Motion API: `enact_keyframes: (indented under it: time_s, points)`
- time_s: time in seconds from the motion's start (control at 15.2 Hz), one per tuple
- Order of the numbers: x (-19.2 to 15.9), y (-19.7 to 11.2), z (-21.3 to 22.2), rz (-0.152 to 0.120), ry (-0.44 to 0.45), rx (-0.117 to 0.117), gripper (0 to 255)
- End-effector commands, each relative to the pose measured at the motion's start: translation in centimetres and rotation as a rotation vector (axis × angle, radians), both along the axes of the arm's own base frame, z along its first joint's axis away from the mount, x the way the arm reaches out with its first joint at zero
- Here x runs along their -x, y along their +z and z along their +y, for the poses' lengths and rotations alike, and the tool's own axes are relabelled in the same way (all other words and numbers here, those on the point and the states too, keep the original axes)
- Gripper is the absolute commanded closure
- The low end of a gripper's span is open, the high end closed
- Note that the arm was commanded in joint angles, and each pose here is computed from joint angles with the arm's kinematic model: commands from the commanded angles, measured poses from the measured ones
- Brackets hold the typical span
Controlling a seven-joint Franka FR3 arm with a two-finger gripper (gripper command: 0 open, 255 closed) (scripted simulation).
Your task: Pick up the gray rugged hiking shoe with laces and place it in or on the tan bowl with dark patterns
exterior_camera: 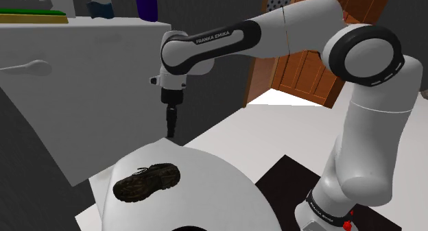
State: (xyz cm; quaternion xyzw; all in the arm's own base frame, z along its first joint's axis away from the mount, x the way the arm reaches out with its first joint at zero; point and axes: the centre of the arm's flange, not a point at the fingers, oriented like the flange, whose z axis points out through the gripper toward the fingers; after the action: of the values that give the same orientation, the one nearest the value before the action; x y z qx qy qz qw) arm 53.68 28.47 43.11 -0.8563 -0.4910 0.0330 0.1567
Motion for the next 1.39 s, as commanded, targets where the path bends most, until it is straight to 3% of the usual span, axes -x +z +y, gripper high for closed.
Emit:
enact_keyframes:
  time_s: [0.0,0.66,1.32]
  points:
    - [-0.2,-0.9,2.4,0.012,0.064,-0.02,0]
    - [0.6,-5.6,14.2,0.07,0.365,-0.107,0]
    - [2.1,-9.2,15.2,0.07,0.365,-0.107,0]
